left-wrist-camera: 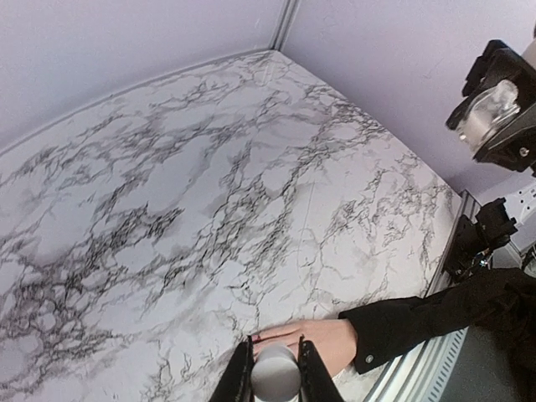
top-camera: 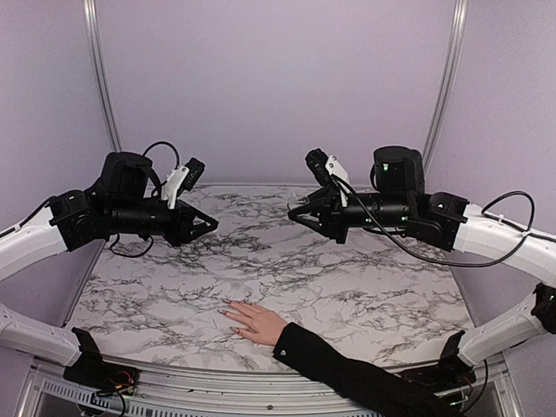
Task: Paint the nails
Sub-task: Paint the nail polish on the nail.
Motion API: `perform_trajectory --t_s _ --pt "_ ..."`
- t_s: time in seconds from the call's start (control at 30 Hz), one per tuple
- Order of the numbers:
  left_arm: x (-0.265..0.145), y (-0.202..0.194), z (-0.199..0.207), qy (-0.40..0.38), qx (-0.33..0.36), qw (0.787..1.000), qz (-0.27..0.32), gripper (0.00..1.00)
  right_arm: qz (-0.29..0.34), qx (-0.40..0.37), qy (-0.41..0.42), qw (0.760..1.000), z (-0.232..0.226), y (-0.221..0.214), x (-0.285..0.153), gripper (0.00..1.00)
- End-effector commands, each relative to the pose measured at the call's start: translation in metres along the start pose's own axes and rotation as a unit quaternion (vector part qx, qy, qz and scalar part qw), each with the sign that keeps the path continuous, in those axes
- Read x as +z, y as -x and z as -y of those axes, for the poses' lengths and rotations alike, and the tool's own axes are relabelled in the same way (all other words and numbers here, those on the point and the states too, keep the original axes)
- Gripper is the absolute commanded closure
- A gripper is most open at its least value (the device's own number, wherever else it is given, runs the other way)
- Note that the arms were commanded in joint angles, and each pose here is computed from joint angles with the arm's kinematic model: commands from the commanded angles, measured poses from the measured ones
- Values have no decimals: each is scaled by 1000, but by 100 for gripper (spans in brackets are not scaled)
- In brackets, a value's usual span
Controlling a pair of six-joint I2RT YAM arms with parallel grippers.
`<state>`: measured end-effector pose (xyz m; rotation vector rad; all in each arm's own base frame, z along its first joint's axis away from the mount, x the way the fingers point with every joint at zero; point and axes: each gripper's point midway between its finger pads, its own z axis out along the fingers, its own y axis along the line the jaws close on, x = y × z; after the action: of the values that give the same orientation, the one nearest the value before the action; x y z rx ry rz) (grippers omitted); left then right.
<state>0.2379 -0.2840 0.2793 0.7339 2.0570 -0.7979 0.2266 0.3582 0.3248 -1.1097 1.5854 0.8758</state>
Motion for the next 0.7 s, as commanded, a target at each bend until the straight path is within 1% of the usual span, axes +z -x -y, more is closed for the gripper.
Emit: perform_trajectory --t_s 0.0,0.17,0.3,0.37,0.43,0.53,0.6,0.67 --pt "-16 -6 -23 59 -80 994 50 100 34 -2 -36 999 15 17 -12 100" --pt "-13 -45 -40 110 -162 980 34 100 35 -12 -58 998 26 17 -20 100" --pt "0 -76 -41 152 -201 968 -19 100 43 -4 -66 997 36 17 -29 100" --pt "5 -87 -41 169 -214 961 -43 100 43 3 -67 997 39 15 -31 100" --pt "6 -92 -43 181 -232 954 -54 100 39 6 -66 997 41 12 -30 100" --pt "-1 -94 -55 218 -249 943 -44 100 29 10 -71 997 45 7 -26 100" --pt "-10 -89 -65 244 -257 935 -18 100 30 10 -80 996 49 6 -24 100" --pt "-17 -83 -69 251 -260 932 3 100 29 16 -88 996 53 8 -23 100"
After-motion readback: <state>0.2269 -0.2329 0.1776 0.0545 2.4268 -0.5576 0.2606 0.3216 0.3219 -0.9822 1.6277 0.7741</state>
